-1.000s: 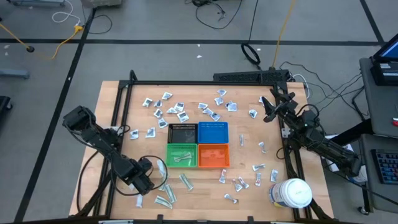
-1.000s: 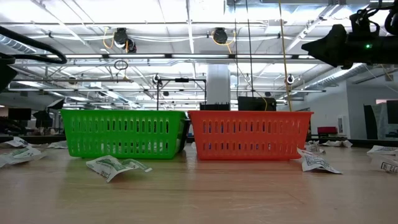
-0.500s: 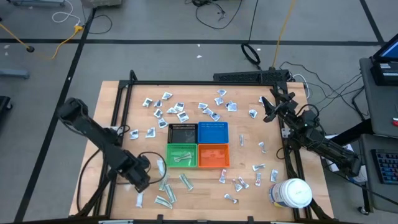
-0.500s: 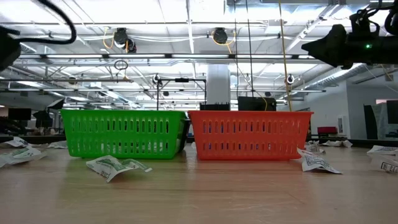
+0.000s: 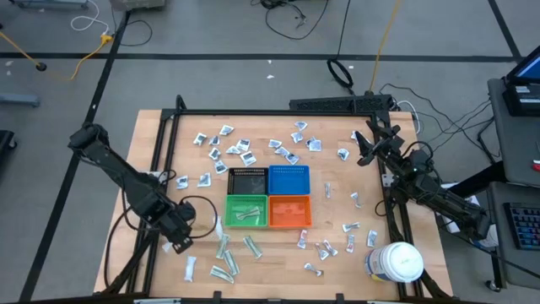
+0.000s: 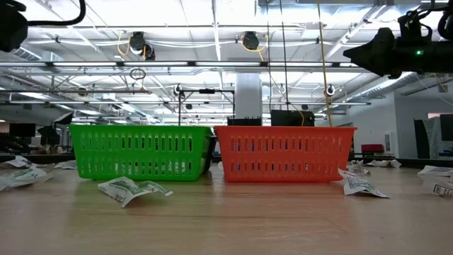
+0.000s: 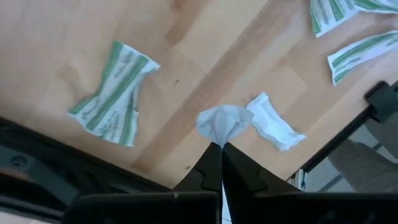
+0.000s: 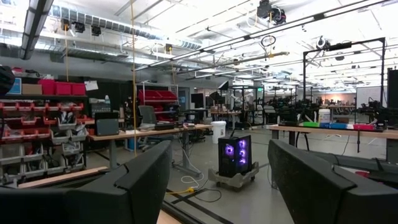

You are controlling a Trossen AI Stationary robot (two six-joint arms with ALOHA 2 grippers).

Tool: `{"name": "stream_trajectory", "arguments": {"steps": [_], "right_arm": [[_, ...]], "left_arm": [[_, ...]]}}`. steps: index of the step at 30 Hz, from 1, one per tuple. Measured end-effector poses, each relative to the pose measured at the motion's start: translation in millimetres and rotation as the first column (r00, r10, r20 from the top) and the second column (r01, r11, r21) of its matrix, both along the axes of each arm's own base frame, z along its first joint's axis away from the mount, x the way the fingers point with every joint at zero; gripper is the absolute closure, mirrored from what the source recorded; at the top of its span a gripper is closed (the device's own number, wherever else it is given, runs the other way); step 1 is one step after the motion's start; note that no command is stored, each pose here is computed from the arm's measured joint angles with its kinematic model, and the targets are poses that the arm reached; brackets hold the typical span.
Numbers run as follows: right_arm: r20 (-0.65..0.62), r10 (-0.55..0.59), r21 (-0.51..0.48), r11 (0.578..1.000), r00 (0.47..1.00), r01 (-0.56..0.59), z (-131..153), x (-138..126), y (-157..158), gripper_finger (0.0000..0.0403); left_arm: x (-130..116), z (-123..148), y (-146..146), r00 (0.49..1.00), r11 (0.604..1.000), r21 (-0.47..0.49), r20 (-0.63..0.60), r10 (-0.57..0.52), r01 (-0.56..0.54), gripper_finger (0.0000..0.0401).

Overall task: Pick & Place First Aid Supplies
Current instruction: Put the bandage into the green bin

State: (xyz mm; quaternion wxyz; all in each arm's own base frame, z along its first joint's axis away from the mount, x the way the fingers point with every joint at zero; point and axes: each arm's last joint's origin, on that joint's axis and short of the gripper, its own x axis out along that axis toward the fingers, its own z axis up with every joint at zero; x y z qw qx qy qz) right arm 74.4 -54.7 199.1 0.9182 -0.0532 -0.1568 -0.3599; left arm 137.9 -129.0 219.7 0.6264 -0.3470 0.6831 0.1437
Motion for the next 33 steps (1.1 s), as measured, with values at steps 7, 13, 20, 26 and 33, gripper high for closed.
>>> {"name": "stream_trajectory", "arguments": {"steps": [7, 13, 20, 26, 33], "right_arm": [[0.0, 0.0, 0.0, 1.0, 1.0, 0.0, 0.0, 0.0, 0.0, 0.014], [0.0, 0.0, 0.0, 1.0, 1.0, 0.0, 0.1, 0.0, 0.0, 0.014], [0.0, 0.0, 0.0, 1.0, 1.0, 0.0, 0.1, 0.0, 0.0, 0.014], [0.0, 0.0, 0.0, 1.0, 1.0, 0.0, 0.0, 0.0, 0.0, 0.014], [0.0, 0.0, 0.0, 1.0, 1.0, 0.0, 0.0, 0.0, 0.0, 0.014]], "left_arm": [[16.6, 1.0, 19.5, 1.0, 1.0, 0.018, 0.024, -0.019, 0.019, 0.04], [45.2, 5.7, 37.6, 0.994, 0.993, 0.056, 0.038, -0.104, 0.102, 0.04], [83.4, 10.2, 51.5, 0.969, 0.967, 0.084, 0.051, -0.243, 0.239, 0.04], [119.1, 16.3, 59.0, 0.931, 0.928, 0.12, 0.055, -0.361, 0.353, 0.0401], [163.9, 22.5, 66.1, 0.887, 0.884, 0.147, 0.07, -0.456, 0.443, 0.0401]]}}
